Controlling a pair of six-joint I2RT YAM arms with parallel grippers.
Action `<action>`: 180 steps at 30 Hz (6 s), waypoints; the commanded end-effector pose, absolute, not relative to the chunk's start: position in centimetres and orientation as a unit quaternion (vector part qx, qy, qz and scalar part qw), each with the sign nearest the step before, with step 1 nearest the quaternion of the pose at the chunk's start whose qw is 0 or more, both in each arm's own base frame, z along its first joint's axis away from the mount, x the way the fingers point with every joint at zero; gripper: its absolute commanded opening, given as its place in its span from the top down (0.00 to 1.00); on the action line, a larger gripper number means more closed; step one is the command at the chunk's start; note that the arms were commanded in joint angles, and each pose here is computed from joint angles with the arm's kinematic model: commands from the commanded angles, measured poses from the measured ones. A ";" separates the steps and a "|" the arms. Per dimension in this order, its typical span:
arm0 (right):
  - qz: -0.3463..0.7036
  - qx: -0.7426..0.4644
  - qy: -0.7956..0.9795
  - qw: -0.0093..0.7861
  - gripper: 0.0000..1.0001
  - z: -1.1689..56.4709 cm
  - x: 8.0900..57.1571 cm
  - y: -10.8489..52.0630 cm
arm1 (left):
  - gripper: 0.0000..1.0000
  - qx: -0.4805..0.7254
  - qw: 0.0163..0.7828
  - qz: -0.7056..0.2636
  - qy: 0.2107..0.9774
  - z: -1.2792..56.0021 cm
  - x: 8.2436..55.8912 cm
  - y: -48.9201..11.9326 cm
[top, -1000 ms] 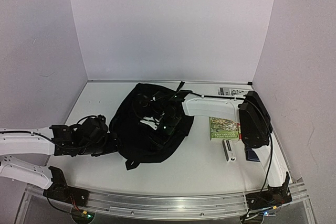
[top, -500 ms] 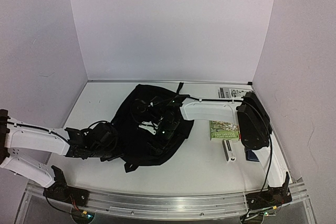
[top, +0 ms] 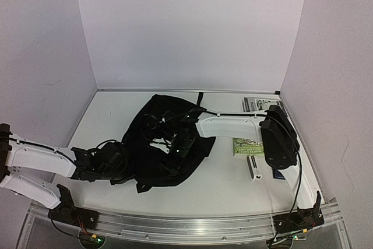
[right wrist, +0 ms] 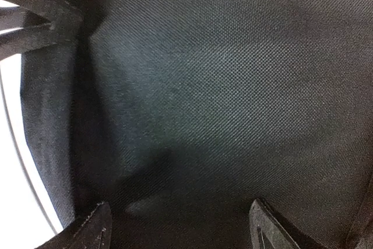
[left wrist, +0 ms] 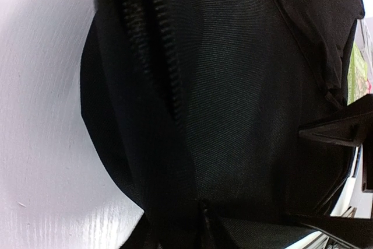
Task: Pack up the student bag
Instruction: Adjust the student bag at the center of the board.
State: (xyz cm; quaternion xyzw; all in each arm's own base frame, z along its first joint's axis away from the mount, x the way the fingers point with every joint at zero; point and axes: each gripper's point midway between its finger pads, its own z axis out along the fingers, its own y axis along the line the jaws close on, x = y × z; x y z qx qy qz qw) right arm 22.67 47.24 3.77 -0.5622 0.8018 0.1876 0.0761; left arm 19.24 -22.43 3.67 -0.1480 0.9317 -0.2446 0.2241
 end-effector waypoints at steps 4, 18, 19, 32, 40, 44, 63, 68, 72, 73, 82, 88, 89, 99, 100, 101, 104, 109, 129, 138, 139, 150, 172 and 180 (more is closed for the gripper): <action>0.098 -0.584 0.803 0.076 0.29 -0.4 24.0 45.4 | 0.71 -0.168 0.220 -0.248 0.928 3.4 18.8 -21.6; 0.112 -0.554 0.801 0.200 1.00 10.0 27.9 47.3 | 0.89 -0.170 0.212 -0.231 0.934 2.6 18.0 -20.4; 0.121 -0.544 0.803 0.209 1.00 11.1 28.5 47.3 | 0.92 -0.170 0.212 -0.230 0.934 2.5 18.0 -20.4; 0.175 -0.491 0.822 0.229 1.00 16.0 31.9 44.0 | 1.00 -0.165 0.217 -0.216 0.937 2.8 18.0 -19.9; 0.198 -0.386 0.867 0.245 1.00 17.0 38.8 40.6 | 1.00 -0.164 0.214 -0.215 0.939 2.6 17.9 -19.8; 0.206 -0.323 0.886 0.262 1.00 16.9 43.1 38.5 | 1.00 -0.156 0.213 -0.218 0.940 2.7 17.8 -20.0; 0.039 -0.223 0.932 0.281 0.47 8.0 52.0 31.0 | 1.00 -0.045 0.217 -0.251 0.942 4.7 18.8 -26.8; 0.016 -0.225 0.914 0.338 0.17 13.8 53.4 29.6 | 1.00 -0.055 0.230 -0.264 0.935 5.6 19.1 -26.7; 0.004 -0.210 0.895 0.393 0.04 19.4 55.0 28.0 | 1.00 -0.056 0.234 -0.263 0.934 6.2 19.1 -26.5; 0.003 -0.205 0.892 0.403 0.03 20.6 55.2 27.5 | 1.00 -0.057 0.235 -0.263 0.934 6.3 19.1 -26.5; 0.179 -0.231 0.892 0.346 0.03 23.2 47.6 30.3 | 0.67 -0.059 0.258 -0.267 0.927 8.2 19.7 -26.4; 0.227 -0.301 0.887 0.268 0.02 20.0 39.9 34.0 | 0.37 -0.048 0.318 -0.259 0.911 13.3 20.7 -24.8; 0.221 -0.310 0.888 0.258 0.02 18.9 39.4 34.4 | 0.34 -0.046 0.329 -0.250 0.910 14.0 20.9 -24.4; 0.076 -0.312 0.917 0.235 0.21 10.3 43.3 31.7 | 0.16 -0.037 0.356 -0.157 0.920 15.1 26.2 -20.4; 0.076 -0.305 0.919 0.237 0.30 10.4 43.7 31.4 | 0.16 -0.030 0.360 -0.158 0.919 15.2 26.7 -20.5; 0.079 -0.300 0.920 0.240 0.42 10.7 44.1 31.1 | 0.16 -0.018 0.365 -0.158 0.917 15.4 27.2 -20.7; 0.087 -0.294 0.920 0.246 0.75 11.6 44.5 30.7 | 0.15 0.026 0.381 -0.165 0.909 16.2 28.3 -21.8; 0.087 -0.294 0.918 0.249 1.00 12.2 44.4 30.0 | 0.15 0.107 0.404 -0.182 0.890 17.3 30.2 -23.4; 0.106 -0.289 0.914 0.263 1.00 14.3 44.1 29.7 | 0.62 0.212 0.344 -0.267 0.875 13.7 38.2 -28.6; 0.118 -0.298 0.911 0.261 1.00 15.8 41.2 28.4 | 1.00 0.147 0.320 -0.296 0.888 16.0 32.0 -25.0; 0.121 -0.299 0.910 0.261 1.00 16.1 40.8 28.3 | 1.00 0.137 0.331 -0.297 0.885 17.0 31.4 -24.3; 0.101 -0.303 0.911 0.260 1.00 12.9 45.3 30.6 | 1.00 0.080 0.304 -0.256 0.914 15.3 35.2 -23.9; 0.029 -0.291 0.919 0.264 0.29 10.6 47.4 29.0 | 0.49 -0.071 0.232 -0.235 0.941 8.4 38.1 -18.5; 0.090 -0.283 0.897 0.327 0.06 20.0 45.8 28.7 | 0.28 -0.053 0.310 -0.252 0.915 16.3 37.6 -17.9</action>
